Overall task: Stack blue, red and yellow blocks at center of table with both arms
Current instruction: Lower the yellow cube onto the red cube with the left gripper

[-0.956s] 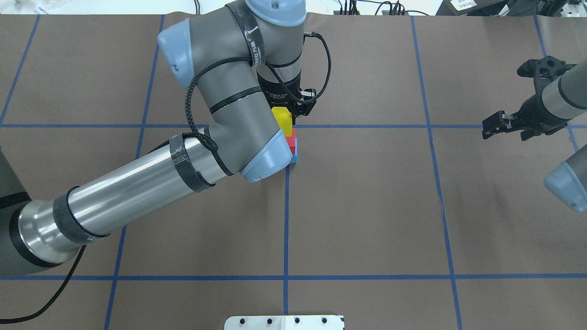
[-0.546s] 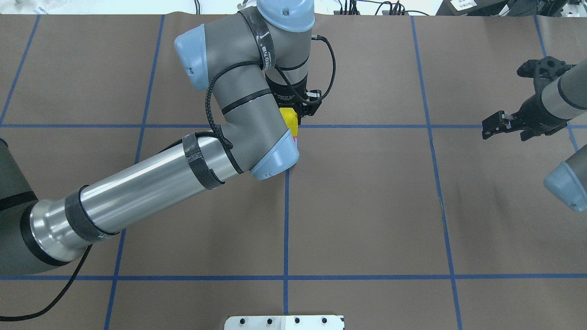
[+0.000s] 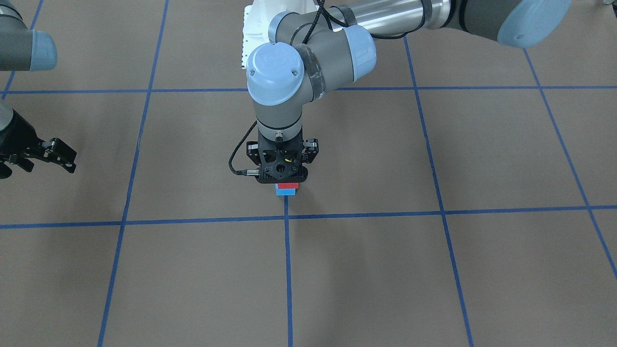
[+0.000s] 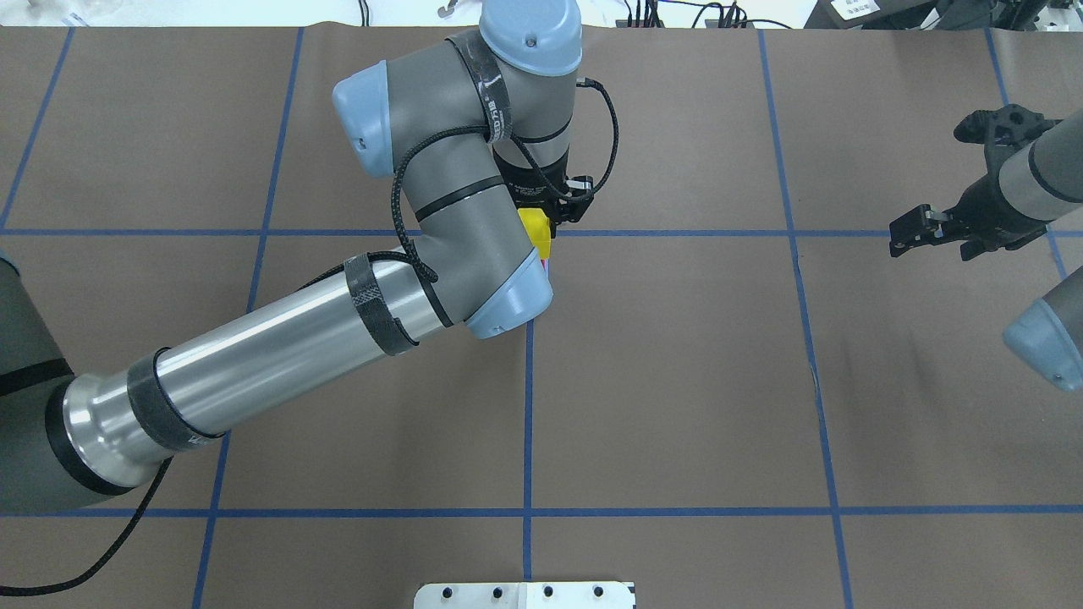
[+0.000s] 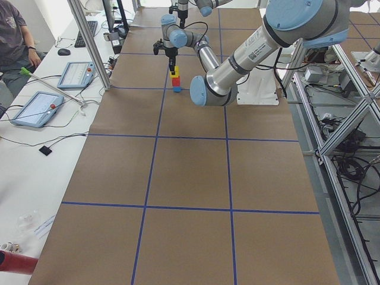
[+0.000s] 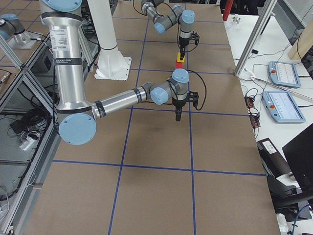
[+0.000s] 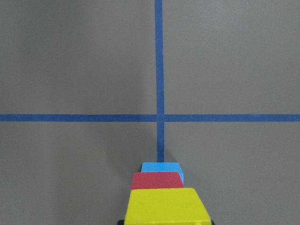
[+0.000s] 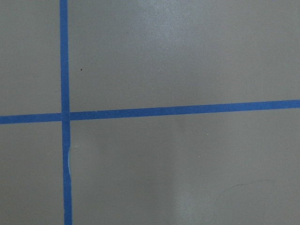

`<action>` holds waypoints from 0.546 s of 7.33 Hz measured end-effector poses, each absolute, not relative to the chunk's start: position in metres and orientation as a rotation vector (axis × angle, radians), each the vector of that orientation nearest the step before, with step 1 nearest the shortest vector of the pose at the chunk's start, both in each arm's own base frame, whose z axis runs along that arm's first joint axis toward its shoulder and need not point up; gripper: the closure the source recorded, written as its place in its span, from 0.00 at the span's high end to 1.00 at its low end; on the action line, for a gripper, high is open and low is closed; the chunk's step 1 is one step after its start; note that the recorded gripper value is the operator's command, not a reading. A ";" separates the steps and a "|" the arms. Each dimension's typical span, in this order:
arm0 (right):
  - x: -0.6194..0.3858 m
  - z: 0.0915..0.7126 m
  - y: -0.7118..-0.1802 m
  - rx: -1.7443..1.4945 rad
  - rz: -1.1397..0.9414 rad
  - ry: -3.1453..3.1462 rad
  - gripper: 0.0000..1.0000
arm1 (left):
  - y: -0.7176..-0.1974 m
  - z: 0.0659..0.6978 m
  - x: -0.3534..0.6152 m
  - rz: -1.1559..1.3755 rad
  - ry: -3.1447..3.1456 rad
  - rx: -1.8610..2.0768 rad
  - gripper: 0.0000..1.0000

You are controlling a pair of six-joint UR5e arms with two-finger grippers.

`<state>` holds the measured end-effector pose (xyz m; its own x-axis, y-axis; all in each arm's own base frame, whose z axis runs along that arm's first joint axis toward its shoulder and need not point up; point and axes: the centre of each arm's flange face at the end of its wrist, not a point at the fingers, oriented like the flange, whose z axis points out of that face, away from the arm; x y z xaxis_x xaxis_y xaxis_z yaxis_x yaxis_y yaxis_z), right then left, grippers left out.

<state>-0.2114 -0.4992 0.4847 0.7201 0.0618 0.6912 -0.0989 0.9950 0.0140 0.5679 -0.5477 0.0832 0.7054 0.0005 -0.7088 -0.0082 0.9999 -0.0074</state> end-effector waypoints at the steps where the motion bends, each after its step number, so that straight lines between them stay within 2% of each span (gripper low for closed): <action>1: -0.211 0.485 -0.499 0.051 0.089 -0.762 1.00 | -0.547 0.085 0.570 0.006 0.787 -0.012 0.00; 4: -0.211 0.485 -0.499 0.049 0.089 -0.762 1.00 | -0.546 0.086 0.572 0.008 0.786 -0.014 0.00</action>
